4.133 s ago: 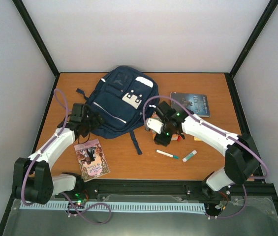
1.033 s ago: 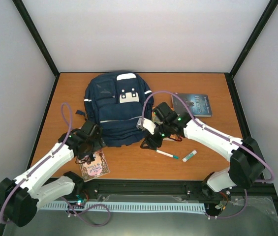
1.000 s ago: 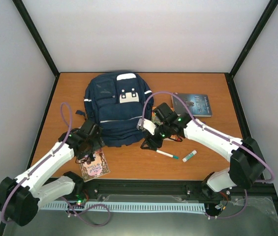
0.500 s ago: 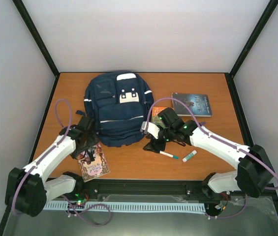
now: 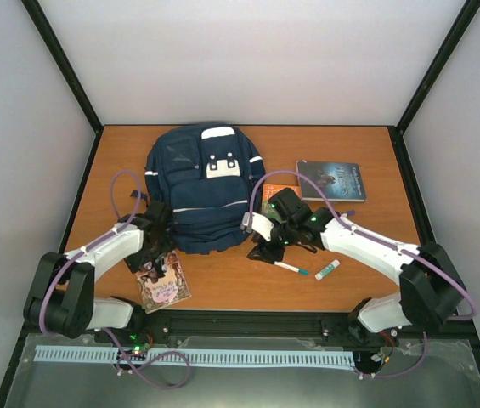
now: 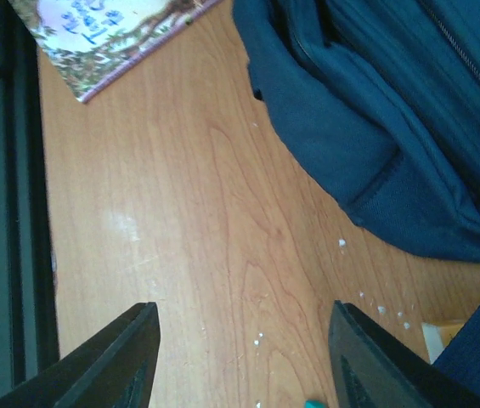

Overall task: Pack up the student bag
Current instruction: Pick up the book from the center of the board.

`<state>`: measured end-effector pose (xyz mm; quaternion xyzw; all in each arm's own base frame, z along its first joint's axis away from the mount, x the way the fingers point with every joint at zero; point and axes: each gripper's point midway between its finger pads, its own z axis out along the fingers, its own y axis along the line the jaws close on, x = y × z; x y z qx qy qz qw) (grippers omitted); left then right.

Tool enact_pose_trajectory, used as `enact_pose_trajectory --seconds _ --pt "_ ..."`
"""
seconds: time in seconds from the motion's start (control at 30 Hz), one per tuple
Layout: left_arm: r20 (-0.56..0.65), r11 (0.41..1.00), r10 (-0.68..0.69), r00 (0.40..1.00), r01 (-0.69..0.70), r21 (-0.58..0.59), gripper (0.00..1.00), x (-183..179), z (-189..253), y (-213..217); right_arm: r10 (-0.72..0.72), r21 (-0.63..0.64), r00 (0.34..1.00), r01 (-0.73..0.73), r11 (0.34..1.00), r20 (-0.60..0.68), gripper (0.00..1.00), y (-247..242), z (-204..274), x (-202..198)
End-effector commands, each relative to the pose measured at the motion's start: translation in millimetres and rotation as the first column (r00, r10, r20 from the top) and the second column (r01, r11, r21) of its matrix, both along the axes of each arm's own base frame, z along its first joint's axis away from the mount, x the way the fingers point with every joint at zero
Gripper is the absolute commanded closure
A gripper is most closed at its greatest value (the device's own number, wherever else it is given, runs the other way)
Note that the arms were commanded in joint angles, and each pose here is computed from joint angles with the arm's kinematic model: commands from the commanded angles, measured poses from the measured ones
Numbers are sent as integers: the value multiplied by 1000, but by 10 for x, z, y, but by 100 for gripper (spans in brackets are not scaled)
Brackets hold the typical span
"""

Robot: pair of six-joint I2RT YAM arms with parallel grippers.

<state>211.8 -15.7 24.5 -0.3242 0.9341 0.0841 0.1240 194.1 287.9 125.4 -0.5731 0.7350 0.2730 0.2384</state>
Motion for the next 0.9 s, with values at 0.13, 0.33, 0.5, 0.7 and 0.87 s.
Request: enact_pose_trajectory --seconds 0.13,0.33,0.5,0.7,0.87 --pt "5 994 -82 997 82 -72 1 93 -172 -224 -62 -93 987 48 994 -149 59 277 -391 197" --pt "-1 989 -135 991 135 -62 1 93 -230 -340 -59 -152 972 24 988 -229 65 636 -657 293" --pt "-5 984 -166 986 166 -67 1 54 -270 -417 -165 -211 966 123 970 -197 66 846 -858 696" --pt "12 976 -194 981 194 -101 1 -36 -277 -479 -251 -254 964 222 941 -88 67 897 -953 1070" --pt "33 958 -221 975 224 -179 3 -116 -290 -619 -284 -260 956 257 931 -74 66 843 -967 1237"
